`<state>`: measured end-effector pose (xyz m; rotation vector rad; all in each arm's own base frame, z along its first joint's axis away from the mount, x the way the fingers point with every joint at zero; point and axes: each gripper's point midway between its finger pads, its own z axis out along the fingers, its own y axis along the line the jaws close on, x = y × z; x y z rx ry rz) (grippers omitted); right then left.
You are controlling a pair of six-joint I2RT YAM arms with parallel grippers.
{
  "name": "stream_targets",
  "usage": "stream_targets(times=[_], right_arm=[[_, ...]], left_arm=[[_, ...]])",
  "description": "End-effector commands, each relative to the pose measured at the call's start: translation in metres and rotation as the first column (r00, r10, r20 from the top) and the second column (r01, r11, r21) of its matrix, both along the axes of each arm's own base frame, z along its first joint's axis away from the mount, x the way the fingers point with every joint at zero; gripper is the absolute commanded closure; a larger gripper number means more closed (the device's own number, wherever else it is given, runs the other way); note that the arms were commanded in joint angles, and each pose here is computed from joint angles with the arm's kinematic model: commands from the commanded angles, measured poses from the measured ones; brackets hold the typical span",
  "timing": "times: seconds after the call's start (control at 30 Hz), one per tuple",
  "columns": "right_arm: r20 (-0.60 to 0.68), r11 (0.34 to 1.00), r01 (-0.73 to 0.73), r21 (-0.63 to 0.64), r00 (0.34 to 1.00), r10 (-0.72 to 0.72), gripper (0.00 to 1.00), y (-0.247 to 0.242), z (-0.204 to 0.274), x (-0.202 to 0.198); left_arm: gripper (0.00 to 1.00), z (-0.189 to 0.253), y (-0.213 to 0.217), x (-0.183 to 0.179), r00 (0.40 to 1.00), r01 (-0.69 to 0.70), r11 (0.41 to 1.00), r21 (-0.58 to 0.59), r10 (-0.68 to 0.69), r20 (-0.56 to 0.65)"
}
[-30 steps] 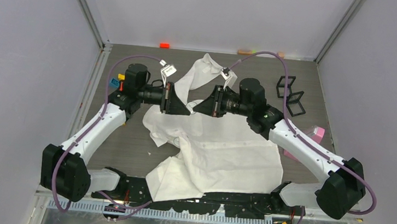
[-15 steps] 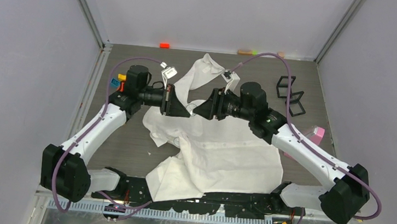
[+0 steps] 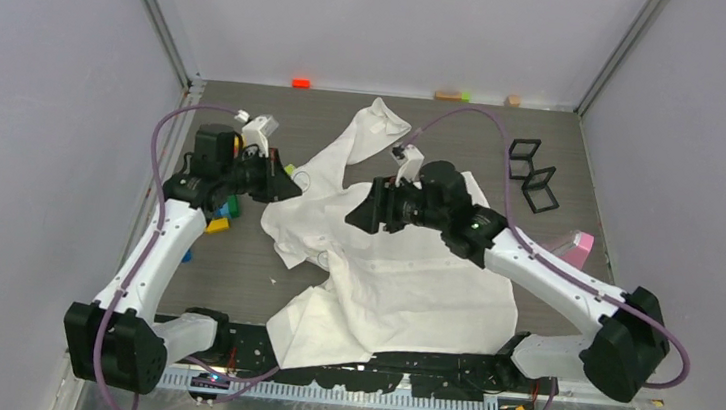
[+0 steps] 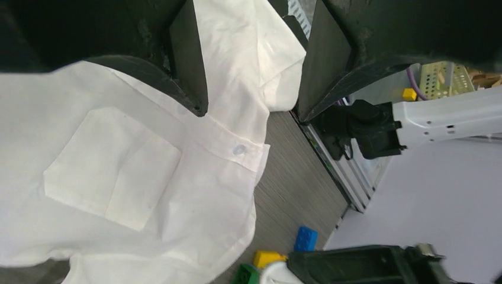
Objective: Pin the brooch onto the clothing
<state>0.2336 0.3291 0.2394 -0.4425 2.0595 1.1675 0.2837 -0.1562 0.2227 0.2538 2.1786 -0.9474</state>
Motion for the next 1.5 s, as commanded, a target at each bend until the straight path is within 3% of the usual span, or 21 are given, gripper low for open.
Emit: stream_targets(times=[0.0, 0.13, 0.4, 0.9, 1.03, 1.2, 1.27, 1.47], right_arm=[[0.003, 0.998, -0.007, -0.065, 1.000, 0.008, 0.39, 0.029, -0.009, 0.006], [-0.040, 0.987, -0.052, -0.154, 0.998, 0.046, 0.43, 0.065, -0.041, 0.009], [-0.038, 0.964, -0.133, -0.232, 0.991, 0.127, 0.46, 0.120, -0.066, 0.014], [-0.030, 0.922, -0.173, -0.345, 0.984, 0.174, 0.57, 0.153, -0.111, 0.026], [-0.024, 0.919, -0.164, -0.359, 0.986, 0.166, 0.65, 0.155, -0.118, 0.029], [0.002, 0.931, -0.120, -0.345, 0.992, 0.129, 0.90, 0.154, -0.114, 0.035], [0.026, 0.940, -0.086, -0.330, 0.995, 0.101, 0.96, 0.151, -0.108, 0.038], [0.096, 0.956, 0.047, -0.289, 0.995, -0.020, 0.99, 0.129, -0.088, 0.047]], left_arm=[[1.00, -0.015, 0.046, -0.002, 0.990, -0.142, 0.957, 0.252, 0.132, 0.056], [1.00, -0.021, 0.064, 0.002, 0.976, -0.218, 0.921, 0.324, 0.206, 0.069], [1.00, -0.024, 0.064, 0.002, 0.975, -0.221, 0.921, 0.321, 0.211, 0.066], [1.00, -0.025, 0.064, 0.003, 0.974, -0.226, 0.920, 0.319, 0.218, 0.060], [1.00, -0.027, 0.064, 0.003, 0.974, -0.226, 0.919, 0.322, 0.220, 0.057], [1.00, -0.034, 0.060, 0.000, 0.976, -0.215, 0.927, 0.308, 0.218, 0.024], [1.00, -0.040, 0.056, -0.004, 0.978, -0.198, 0.931, 0.306, 0.210, -0.006], [1.00, -0.052, 0.045, -0.018, 0.974, -0.181, 0.940, 0.289, 0.213, -0.081]])
